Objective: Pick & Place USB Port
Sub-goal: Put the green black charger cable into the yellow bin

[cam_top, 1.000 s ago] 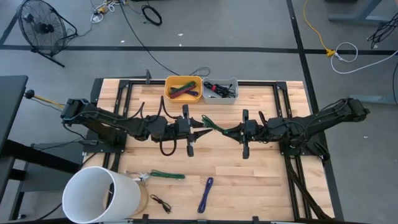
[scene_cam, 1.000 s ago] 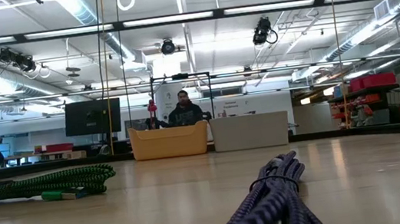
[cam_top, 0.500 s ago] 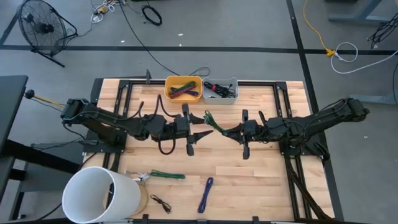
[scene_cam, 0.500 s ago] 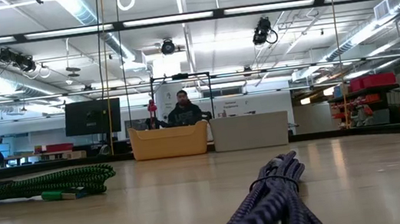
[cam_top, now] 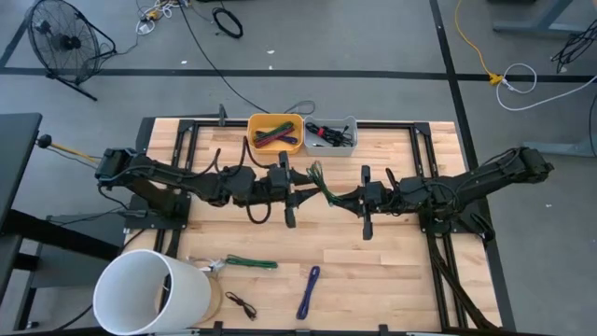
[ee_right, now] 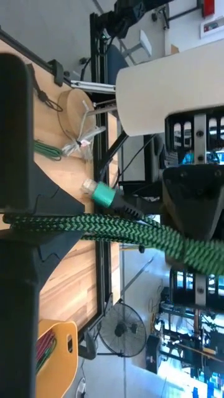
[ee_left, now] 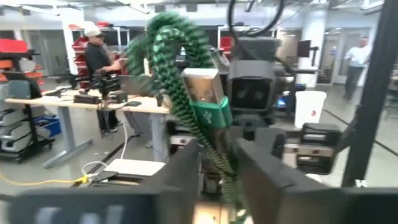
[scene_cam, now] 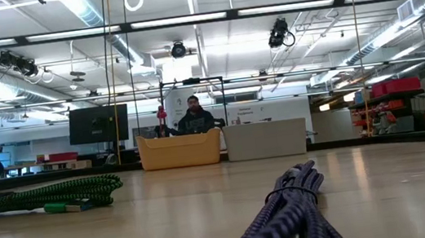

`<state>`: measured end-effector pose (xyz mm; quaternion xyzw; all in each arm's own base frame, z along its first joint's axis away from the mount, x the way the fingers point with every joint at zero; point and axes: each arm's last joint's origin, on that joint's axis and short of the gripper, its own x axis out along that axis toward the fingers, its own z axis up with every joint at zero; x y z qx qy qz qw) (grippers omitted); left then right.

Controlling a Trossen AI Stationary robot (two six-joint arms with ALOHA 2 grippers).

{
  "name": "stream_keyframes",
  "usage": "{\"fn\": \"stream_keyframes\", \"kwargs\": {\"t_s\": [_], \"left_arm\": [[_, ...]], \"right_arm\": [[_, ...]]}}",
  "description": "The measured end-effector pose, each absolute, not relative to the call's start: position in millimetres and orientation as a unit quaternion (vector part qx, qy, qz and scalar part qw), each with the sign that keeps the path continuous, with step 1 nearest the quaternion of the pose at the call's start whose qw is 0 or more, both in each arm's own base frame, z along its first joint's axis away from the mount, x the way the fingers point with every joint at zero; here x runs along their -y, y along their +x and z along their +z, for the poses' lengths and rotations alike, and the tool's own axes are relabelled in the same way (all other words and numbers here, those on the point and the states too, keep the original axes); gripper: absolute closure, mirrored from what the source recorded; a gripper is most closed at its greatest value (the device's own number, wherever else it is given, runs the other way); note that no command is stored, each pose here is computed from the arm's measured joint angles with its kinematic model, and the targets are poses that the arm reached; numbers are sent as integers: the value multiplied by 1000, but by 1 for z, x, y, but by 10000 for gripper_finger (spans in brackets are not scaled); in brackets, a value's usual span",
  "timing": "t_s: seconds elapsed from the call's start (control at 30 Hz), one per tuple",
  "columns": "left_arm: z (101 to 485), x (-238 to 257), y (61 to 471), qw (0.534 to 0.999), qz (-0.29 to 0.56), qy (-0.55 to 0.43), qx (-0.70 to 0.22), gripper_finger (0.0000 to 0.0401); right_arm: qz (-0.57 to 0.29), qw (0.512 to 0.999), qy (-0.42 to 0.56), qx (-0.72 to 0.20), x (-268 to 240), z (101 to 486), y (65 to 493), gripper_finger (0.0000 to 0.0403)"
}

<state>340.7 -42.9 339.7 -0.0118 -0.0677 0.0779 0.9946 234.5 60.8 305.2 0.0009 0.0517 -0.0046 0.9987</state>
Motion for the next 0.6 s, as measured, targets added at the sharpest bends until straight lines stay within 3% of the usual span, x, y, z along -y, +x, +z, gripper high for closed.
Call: {"fn": "stream_keyframes", "kwargs": {"t_s": [0.1,0.4,0.6], "left_arm": [[339,43,342,996,64,-7,66,377],[338,43,342,996,71,4,62,389],[336,42,342,996,78,7,52,389]], "right_arm": [[-6,998,-1,-56,-61,304,234,397],[-7,998,-1,-58,-61,304,234,394],[-5,998,1,-59,-61,304,234,345]]}}
